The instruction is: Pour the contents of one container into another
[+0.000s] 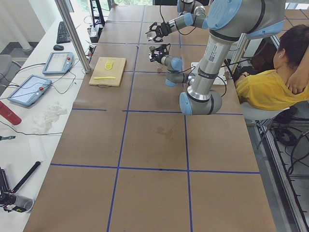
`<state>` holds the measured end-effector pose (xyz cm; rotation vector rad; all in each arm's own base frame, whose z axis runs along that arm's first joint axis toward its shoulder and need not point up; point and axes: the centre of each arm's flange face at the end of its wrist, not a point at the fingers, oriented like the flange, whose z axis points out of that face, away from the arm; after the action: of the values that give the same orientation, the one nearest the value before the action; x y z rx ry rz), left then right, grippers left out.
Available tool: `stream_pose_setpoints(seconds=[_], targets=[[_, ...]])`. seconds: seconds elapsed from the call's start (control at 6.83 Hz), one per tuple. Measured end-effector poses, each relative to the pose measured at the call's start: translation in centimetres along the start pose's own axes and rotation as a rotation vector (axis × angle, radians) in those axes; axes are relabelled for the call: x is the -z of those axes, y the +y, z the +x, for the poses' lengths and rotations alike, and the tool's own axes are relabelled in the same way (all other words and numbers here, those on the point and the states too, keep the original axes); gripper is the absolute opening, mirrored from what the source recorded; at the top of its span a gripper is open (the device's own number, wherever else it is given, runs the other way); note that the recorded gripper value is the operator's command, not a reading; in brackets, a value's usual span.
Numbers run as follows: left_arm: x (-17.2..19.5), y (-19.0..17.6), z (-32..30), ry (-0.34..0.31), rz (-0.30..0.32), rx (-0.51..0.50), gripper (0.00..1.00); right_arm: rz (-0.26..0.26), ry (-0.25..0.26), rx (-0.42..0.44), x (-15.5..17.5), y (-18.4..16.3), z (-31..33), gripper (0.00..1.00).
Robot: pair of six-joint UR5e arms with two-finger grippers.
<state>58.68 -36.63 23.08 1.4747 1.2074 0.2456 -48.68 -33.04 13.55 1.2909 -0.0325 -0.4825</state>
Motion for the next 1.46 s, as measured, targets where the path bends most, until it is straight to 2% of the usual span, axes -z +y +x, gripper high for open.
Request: stream_pose_setpoints(seconds=[0.59,1.46], targets=[[-0.05,-0.1,0.05,0.0,0.002,0.001,0.0,0.0,0.01,0.05,-0.04,-0.03,0.11,0.0],[-0.02,-0.06,0.01,-0.004,0.003,0.001,0.0,-0.029,0.031,0.133,-0.16,-0.41,0.22,0.0]])
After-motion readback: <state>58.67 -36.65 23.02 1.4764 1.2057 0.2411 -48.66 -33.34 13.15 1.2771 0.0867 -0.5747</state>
